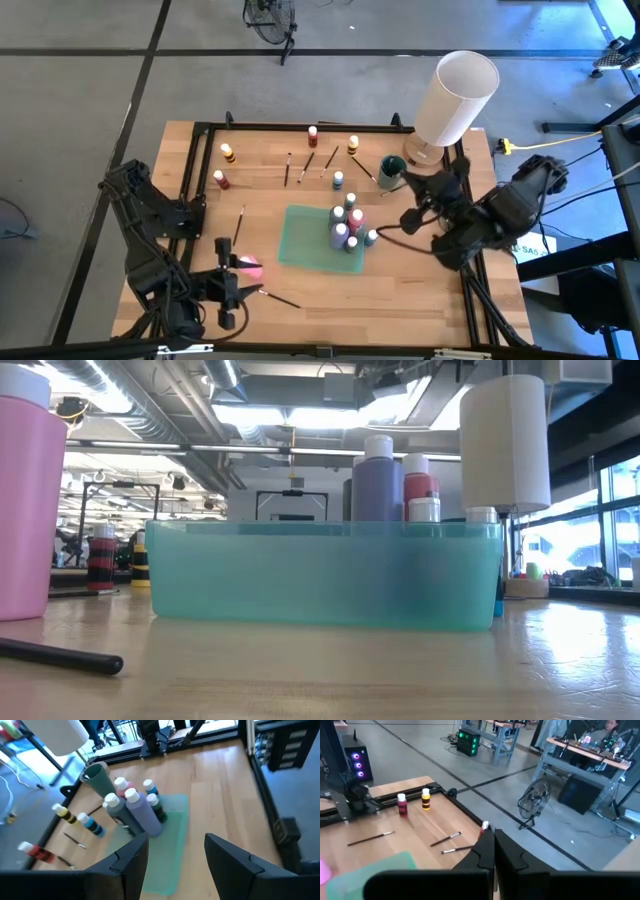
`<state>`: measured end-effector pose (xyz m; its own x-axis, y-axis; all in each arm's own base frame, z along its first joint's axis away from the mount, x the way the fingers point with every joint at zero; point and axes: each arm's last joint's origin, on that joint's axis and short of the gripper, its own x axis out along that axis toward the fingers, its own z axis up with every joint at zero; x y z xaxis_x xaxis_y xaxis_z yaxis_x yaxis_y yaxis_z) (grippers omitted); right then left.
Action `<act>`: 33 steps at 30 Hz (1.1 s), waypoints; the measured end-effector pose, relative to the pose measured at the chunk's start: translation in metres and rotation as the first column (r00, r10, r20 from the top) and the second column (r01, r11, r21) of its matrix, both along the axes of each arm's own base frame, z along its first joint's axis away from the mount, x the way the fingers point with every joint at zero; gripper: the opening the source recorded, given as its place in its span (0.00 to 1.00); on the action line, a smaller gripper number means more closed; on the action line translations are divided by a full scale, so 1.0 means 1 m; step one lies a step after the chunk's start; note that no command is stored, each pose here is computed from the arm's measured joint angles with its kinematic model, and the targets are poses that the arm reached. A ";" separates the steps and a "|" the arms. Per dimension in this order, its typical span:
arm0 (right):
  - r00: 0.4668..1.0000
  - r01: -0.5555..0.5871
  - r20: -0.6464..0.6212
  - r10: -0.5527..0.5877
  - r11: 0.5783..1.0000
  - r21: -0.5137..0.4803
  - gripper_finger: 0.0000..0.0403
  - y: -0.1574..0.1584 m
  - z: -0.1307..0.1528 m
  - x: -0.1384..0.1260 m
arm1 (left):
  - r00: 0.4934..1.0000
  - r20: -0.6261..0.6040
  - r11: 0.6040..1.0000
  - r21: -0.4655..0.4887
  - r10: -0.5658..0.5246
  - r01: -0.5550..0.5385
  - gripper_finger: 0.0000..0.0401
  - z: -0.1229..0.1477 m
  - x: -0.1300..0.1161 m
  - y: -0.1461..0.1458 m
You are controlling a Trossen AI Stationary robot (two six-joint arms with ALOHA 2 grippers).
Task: Pick & Place Paint Supplies
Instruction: Put the black eyeshadow brush into the green cup
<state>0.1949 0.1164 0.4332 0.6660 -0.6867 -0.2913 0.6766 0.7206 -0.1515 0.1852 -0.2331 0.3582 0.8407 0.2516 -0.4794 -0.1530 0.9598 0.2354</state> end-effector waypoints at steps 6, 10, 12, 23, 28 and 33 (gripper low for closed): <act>0.999 -0.043 -0.001 0.043 0.999 -0.001 0.00 -0.028 0.023 -0.034 | 1.000 0.017 1.000 -0.020 0.017 -0.016 0.47 0.000 0.002 -0.001; 0.997 -0.072 -0.008 0.072 0.997 -0.009 0.00 -0.051 0.037 -0.061 | 0.998 0.045 0.999 -0.032 0.043 -0.042 0.47 0.001 0.004 0.000; 0.997 -0.082 0.001 0.082 0.997 0.000 0.00 -0.063 0.042 -0.076 | 0.997 0.051 0.997 -0.050 0.062 -0.060 0.47 0.001 0.005 0.002; 0.997 -0.071 0.048 0.067 0.994 0.087 0.00 -0.123 0.008 -0.156 | 0.993 0.054 0.992 -0.077 0.107 -0.102 0.47 0.001 0.013 0.008; 0.998 -0.056 0.026 0.053 0.984 0.166 0.00 -0.132 -0.040 -0.172 | 0.993 0.053 0.991 -0.077 0.110 -0.106 0.47 0.001 0.013 0.009; 0.999 -0.021 0.028 0.016 0.980 0.199 0.00 -0.121 -0.076 -0.154 | 0.990 0.054 0.989 -0.076 0.130 -0.126 0.47 0.001 0.018 0.012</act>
<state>0.0410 -0.0049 0.3573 0.6872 -0.6041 -0.4035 0.6649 0.7467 0.0145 0.2031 -0.2206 0.3587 0.8312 0.3257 -0.4506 -0.2873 0.9455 0.1534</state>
